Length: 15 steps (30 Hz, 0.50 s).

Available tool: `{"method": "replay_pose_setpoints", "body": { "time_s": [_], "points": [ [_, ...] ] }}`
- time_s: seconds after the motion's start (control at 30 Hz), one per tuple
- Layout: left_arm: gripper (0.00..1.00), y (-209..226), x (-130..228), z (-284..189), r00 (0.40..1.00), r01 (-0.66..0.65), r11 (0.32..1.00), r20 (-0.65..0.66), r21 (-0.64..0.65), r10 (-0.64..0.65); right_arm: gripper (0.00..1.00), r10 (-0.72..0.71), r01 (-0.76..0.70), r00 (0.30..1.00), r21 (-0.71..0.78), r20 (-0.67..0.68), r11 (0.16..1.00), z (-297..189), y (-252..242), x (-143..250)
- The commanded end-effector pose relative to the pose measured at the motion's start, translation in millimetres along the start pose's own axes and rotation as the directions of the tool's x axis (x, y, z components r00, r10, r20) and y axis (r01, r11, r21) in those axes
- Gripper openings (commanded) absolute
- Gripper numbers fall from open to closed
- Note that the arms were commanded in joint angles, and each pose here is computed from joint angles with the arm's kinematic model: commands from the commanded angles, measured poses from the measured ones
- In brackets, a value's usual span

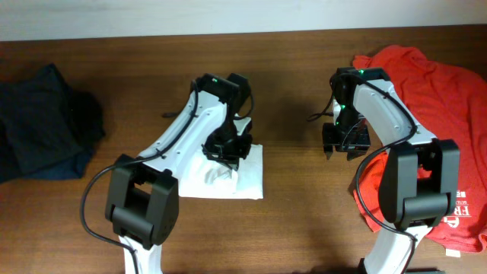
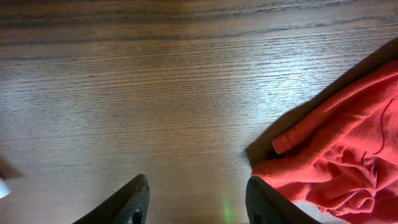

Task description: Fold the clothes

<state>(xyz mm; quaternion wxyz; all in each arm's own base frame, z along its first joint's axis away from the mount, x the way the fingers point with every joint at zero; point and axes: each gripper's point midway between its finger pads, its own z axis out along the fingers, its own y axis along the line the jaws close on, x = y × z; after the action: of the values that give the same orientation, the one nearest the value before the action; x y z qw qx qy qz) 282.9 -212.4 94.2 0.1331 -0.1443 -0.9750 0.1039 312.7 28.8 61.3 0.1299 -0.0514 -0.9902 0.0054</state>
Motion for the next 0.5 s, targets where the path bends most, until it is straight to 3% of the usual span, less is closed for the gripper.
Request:
{"method": "replay_pose_setpoints", "body": {
  "time_s": [0.0,0.1,0.13,0.17,0.3,0.4,0.47],
  "points": [
    [0.06,-14,-5,13,1.0,-0.009,1.0,0.012,0.001,0.009,0.54,0.001,-0.001,1.0,0.011,0.009,1.0,-3,-2,-1],
    [0.17,-27,-8,15,0.999,-0.04,0.999,0.032,0.029,0.039,0.54,0.001,-0.001,1.0,0.011,0.009,1.0,-3,-2,-1],
    [0.26,-34,-9,16,0.998,-0.051,0.997,0.037,0.054,0.049,0.54,0.001,-0.001,1.0,0.011,0.01,1.0,-3,-2,-1],
    [0.29,-38,-10,15,0.998,-0.057,0.996,0.041,0.066,0.054,0.56,0.001,-0.001,1.0,0.01,0.009,1.0,-3,-2,-1],
    [0.3,-17,-23,-26,0.994,-0.037,0.998,0.107,0.053,0.031,0.59,-0.019,0.019,1.0,-0.016,0.006,1.0,-3,2,0],
    [0.31,32,-44,-81,0.966,0.069,0.997,0.247,0.02,-0.071,0.59,-0.173,0.17,0.985,-0.275,0.013,0.946,-10,47,6],
    [0.33,67,-53,-102,0.94,0.149,0.988,0.304,0.049,-0.156,0.6,-0.294,0.297,0.952,-0.495,0.086,0.817,-26,90,14]
  ]
}}
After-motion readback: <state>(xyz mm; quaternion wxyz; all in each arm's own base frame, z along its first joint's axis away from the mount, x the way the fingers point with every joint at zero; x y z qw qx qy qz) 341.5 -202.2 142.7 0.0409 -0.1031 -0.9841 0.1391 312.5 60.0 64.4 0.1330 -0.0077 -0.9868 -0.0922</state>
